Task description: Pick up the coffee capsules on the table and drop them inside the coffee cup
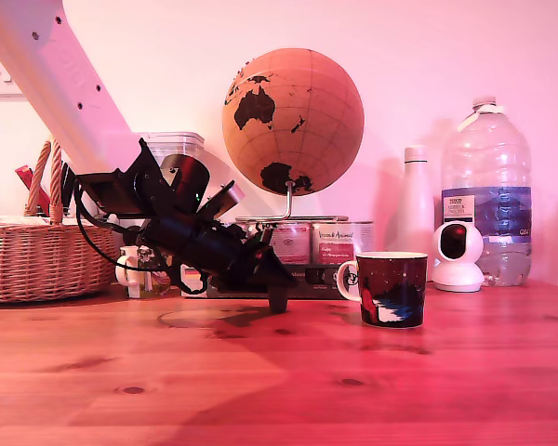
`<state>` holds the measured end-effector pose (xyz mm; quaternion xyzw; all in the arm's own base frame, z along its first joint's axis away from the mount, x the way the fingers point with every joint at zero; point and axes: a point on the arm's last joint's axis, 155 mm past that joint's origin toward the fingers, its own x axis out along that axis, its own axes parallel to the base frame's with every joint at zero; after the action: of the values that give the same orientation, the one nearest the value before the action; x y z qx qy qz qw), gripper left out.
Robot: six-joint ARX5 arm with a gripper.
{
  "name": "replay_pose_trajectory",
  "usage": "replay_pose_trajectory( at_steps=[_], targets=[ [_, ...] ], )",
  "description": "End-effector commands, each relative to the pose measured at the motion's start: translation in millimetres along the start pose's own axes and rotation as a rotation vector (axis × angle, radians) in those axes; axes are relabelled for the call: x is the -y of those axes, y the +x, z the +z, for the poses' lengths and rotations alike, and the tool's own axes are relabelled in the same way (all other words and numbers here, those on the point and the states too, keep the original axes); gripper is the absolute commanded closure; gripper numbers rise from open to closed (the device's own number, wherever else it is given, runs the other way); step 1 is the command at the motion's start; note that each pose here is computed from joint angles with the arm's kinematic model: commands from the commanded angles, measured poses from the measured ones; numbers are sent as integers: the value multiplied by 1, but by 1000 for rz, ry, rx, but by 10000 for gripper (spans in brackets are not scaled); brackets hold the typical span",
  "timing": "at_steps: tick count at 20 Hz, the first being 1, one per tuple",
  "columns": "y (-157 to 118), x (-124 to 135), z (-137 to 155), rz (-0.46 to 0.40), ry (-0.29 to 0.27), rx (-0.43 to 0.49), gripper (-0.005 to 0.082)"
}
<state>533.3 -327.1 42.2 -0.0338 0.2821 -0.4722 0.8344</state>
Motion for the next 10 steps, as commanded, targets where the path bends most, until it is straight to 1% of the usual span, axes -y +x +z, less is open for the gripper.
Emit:
replay_pose_trajectory(
  at_steps=[1,3,6,8,9,10],
  targets=[
    [6,-2,-11,-15,-6,-13,557],
    [5,-1,-12,-19,-12,-21,557],
    [-3,0,-10,-20,-25,-39,557],
    [-11,3,-5,-28,-4,-48,557],
    [-14,5,-2,-28,17,-54,557],
    [-18,8,2,-26,14,-58,557]
  ],
)
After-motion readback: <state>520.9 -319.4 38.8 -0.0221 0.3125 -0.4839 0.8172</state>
